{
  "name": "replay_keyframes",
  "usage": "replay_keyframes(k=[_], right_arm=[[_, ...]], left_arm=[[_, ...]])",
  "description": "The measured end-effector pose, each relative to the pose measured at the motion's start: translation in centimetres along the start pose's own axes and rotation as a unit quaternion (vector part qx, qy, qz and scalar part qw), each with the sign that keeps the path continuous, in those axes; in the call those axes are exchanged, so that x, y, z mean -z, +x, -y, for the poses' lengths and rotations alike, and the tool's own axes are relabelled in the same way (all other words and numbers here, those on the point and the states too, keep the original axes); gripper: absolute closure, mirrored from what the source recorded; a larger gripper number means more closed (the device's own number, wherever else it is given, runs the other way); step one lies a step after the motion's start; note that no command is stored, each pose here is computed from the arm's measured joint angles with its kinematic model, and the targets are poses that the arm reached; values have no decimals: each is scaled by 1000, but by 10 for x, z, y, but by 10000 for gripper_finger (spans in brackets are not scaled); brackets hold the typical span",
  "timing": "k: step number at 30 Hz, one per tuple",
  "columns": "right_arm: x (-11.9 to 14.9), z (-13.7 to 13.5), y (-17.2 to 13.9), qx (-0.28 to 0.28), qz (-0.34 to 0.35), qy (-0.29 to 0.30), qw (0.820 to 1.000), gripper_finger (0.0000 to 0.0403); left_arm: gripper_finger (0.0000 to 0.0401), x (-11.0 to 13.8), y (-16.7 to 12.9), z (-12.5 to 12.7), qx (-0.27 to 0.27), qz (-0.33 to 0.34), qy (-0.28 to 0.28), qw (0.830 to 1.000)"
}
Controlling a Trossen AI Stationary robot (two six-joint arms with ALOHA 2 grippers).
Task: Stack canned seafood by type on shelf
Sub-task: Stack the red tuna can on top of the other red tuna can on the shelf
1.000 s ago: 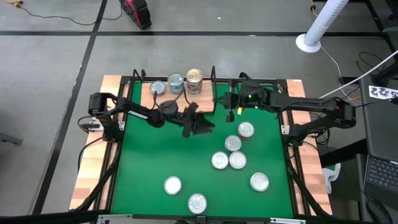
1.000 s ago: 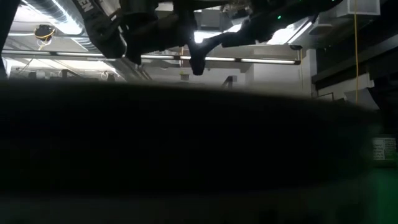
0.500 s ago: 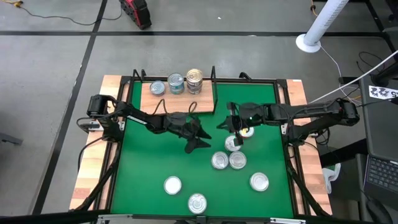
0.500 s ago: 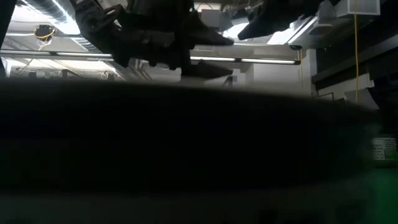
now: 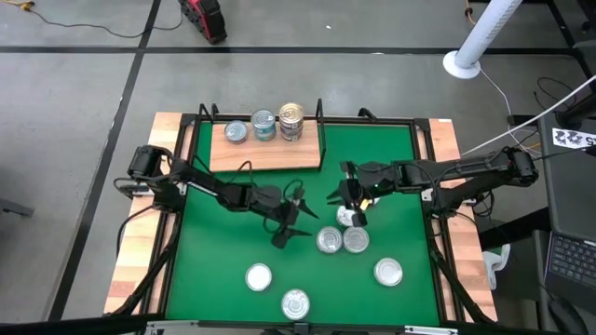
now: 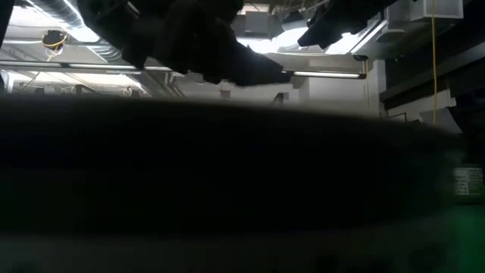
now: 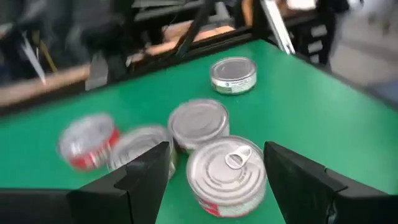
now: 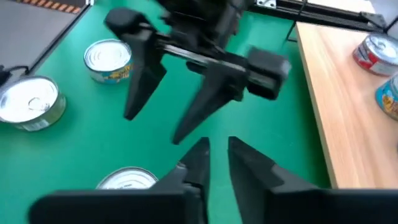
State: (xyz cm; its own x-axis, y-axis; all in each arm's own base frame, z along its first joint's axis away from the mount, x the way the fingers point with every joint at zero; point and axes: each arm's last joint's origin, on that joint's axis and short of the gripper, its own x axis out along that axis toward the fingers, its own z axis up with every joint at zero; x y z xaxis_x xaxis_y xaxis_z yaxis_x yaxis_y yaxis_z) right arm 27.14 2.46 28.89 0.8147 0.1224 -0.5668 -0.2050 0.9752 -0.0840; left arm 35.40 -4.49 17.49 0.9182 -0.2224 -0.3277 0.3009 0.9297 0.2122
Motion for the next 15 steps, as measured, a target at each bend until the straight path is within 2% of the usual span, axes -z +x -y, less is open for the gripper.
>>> replay_keyframes(k=[2,6,11,15], right_arm=[[0,0,0,7,1,10,1000,314],[-1,1,0,13,3,11,1000,274],[-1,1,0,13,2,11,1000,248],[0,1,0,13,2,11,1000,242]], left_arm=[[146,-5,3,3,5,-8,55,998],[146,-15,9,0,8,-15,130,991],[151,-4,25,2,24,-35,222,974],[171,8,37,6,41,-48,290,955]])
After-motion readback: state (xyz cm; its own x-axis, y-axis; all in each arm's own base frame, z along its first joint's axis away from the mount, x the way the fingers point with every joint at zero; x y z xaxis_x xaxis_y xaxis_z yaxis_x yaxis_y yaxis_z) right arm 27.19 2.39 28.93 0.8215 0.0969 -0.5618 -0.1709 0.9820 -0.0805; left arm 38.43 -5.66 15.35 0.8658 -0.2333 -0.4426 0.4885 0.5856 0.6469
